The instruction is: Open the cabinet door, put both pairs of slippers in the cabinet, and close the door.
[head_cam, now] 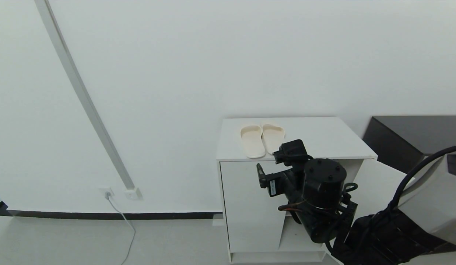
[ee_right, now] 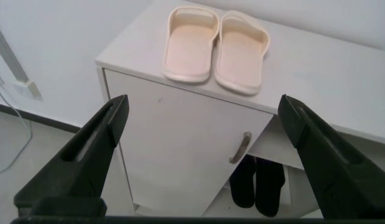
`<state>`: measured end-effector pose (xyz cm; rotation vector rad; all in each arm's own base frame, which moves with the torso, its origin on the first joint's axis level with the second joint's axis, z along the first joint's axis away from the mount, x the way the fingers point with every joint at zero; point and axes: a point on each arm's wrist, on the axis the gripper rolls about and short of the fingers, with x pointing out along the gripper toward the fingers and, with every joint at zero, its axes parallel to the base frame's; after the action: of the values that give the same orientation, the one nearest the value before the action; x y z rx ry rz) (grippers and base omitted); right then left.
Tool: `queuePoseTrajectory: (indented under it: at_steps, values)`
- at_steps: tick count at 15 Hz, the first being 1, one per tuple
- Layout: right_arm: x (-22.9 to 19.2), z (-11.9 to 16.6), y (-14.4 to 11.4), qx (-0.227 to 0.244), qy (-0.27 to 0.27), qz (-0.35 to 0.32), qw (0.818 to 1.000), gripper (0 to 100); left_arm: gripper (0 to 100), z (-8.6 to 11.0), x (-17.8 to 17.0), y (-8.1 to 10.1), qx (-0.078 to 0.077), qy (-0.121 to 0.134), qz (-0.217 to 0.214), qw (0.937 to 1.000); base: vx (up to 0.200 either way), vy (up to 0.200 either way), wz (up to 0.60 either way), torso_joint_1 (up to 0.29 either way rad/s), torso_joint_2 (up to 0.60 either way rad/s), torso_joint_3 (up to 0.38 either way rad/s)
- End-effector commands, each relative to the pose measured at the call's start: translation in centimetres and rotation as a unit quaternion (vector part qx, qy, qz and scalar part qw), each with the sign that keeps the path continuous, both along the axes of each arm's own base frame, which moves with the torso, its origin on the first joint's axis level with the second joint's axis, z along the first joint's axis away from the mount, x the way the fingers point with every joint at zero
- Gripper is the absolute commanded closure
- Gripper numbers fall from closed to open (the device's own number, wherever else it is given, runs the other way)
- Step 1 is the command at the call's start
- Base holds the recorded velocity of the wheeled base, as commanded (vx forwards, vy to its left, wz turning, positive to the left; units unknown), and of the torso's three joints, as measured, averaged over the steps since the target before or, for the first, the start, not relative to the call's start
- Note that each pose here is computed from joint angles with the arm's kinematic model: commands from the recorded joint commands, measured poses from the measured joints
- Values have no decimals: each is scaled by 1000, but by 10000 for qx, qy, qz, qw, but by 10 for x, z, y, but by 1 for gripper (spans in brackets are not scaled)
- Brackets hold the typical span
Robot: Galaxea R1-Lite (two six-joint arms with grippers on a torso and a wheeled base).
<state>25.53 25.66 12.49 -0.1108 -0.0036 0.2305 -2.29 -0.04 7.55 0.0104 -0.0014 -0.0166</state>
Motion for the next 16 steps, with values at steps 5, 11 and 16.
queuePoseTrajectory:
  at_steps: [5,11,16]
  values:
    - [3,3,-2,21,338,-37,9994,0,100,0,0,0,9,6,-1,10000,0,0,0,168,-351,-189]
    - [6,22,-2,557,1546,-78,9864,0,100,0,0,0,25,6,-9,10000,0,0,0,46,-103,-51]
    - [24,0,-1,651,1746,-262,9821,0,100,0,0,0,25,14,-9,10000,120,0,0,2,0,1]
